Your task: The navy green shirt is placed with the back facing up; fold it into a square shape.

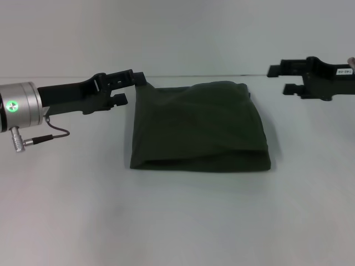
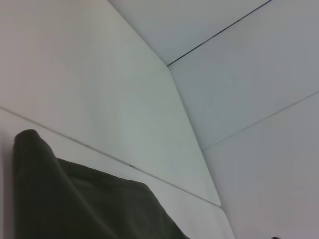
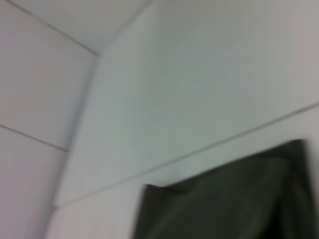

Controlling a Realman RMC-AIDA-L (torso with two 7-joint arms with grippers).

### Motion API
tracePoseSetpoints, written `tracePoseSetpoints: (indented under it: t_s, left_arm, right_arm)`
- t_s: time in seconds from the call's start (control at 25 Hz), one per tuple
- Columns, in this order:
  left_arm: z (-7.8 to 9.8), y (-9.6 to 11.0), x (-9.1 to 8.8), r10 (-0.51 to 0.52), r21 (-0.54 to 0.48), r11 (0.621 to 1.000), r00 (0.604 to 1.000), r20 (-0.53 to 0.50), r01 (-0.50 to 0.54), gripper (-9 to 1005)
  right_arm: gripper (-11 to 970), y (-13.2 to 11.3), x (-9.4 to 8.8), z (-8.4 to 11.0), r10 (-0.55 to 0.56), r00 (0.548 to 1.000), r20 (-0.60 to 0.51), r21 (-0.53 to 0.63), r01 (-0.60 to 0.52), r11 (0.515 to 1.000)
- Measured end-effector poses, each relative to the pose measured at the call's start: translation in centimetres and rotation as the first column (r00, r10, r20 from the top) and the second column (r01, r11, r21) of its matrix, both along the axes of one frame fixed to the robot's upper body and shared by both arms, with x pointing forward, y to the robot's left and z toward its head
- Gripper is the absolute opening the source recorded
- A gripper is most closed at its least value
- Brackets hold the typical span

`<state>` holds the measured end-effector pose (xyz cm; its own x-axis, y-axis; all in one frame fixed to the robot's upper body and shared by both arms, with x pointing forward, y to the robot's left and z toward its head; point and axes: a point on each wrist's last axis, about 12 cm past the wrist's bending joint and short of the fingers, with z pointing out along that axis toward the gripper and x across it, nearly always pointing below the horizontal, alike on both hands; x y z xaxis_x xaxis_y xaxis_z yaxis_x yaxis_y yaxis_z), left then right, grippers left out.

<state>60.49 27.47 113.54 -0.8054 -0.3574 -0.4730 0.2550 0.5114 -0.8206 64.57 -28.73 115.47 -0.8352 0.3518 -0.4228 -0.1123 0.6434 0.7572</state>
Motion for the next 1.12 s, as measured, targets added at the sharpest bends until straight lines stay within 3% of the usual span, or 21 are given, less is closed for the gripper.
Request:
tracePoseSetpoints:
  t_s: [0.12, 0.32, 0.52, 0.76, 0.92, 1.12]
  left_arm:
    - [-0.1, 0.0, -0.1, -0.003, -0.003, 1.000, 1.000, -0.004, 0.003, 933]
    - [-0.8, 0.7, -0.7, 0.022, -0.010, 1.000, 0.999, -0.025, -0.023, 932]
    - [-1.2, 1.4, -1.0, 0.055, -0.019, 0.998, 0.998, -0.029, -0.056, 933]
    - [-0.8, 1.6, -0.8, 0.061, -0.028, 0.998, 0.998, -0.013, -0.062, 932]
    - [-0.8, 1.5, -0.8, 0.062, -0.030, 0.998, 0.998, -0.010, -0.062, 932]
    - [-0.6, 1.4, -0.8, 0.052, -0.035, 0.998, 0.999, -0.004, -0.052, 932]
  right_arm:
    - [780, 0.7, 0.4, -0.7, 0.032, 0.999, -0.007, -0.042, -0.032, 0.999]
    - [764, 4.5, 0.5, -1.9, 0.141, 0.990, 0.006, -0.048, -0.140, 0.989]
    - [764, 7.2, 0.9, -2.9, 0.130, 0.991, 0.002, -0.065, -0.130, 0.989]
    - [764, 9.6, 2.0, -3.2, 0.129, 0.990, -0.064, -0.194, -0.139, 0.971]
    - [764, 9.5, 2.5, -3.6, 0.087, 0.990, -0.115, -0.313, -0.120, 0.942]
    - [764, 4.7, 1.7, -2.6, 0.031, 0.986, -0.164, -0.338, -0.086, 0.937]
